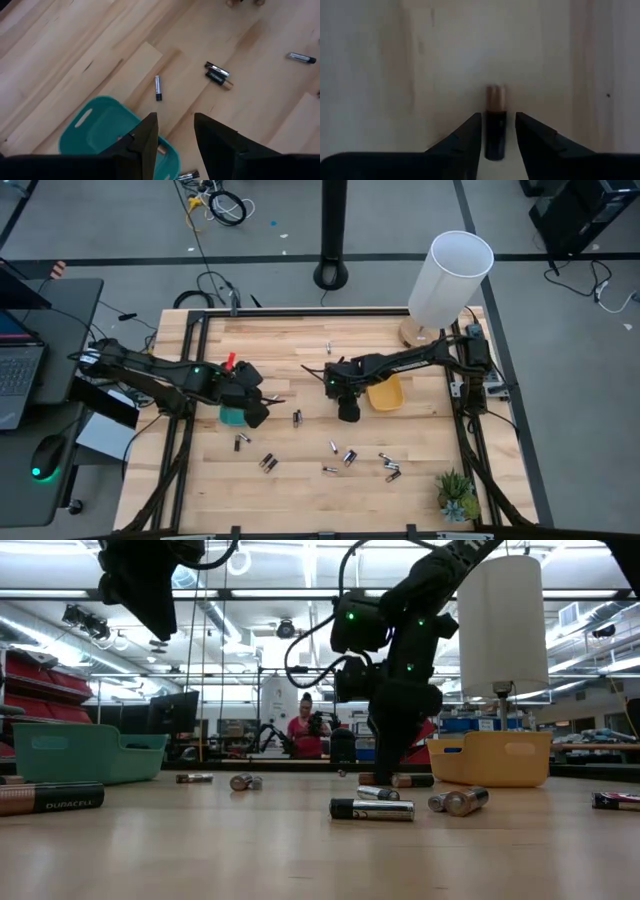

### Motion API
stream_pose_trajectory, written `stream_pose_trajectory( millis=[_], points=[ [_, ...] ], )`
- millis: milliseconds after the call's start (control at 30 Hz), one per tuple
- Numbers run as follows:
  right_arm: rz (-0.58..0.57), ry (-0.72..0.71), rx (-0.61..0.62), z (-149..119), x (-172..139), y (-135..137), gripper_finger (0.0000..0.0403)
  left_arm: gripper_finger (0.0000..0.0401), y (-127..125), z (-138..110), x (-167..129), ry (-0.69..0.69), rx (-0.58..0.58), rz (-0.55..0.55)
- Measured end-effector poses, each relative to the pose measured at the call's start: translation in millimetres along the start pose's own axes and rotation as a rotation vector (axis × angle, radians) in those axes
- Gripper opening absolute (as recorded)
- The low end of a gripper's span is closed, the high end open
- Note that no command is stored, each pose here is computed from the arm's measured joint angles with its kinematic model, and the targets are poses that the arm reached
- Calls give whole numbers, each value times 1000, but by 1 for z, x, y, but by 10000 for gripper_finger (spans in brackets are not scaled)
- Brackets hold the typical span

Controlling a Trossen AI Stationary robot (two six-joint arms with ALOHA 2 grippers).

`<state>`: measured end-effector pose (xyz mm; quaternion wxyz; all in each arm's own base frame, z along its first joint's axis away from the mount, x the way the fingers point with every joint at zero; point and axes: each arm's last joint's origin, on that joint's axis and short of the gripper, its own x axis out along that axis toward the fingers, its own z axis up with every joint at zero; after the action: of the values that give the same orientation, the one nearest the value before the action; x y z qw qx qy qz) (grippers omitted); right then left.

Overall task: Sort batteries
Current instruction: Put the black battery into the green bin

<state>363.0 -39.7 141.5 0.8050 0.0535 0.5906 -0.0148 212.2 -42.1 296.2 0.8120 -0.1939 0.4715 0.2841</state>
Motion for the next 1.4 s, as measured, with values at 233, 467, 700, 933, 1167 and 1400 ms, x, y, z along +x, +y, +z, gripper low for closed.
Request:
stream_pose_trajectory(
  millis=[233,467,700,933,1167,1400],
  points=[
    [-8,-2,-15,2,12,-5,93,140,1,0,-3,6,-1,0],
    [-35,30,-53,-1,21,3,47,140,-1,7,-13,-13,-14,-26],
    [-53,-21,-56,0,-8,-2,47,140,-1,8,-15,-16,12,-28],
    [-93,-113,6,-3,-68,-9,47,140,-3,10,-15,-58,28,-33],
    [-141,-40,179,-47,-116,-8,47,140,-14,16,-4,-198,22,-99],
    [-64,-137,250,-78,-136,5,47,140,-17,16,10,-243,-7,-141]
  ],
)
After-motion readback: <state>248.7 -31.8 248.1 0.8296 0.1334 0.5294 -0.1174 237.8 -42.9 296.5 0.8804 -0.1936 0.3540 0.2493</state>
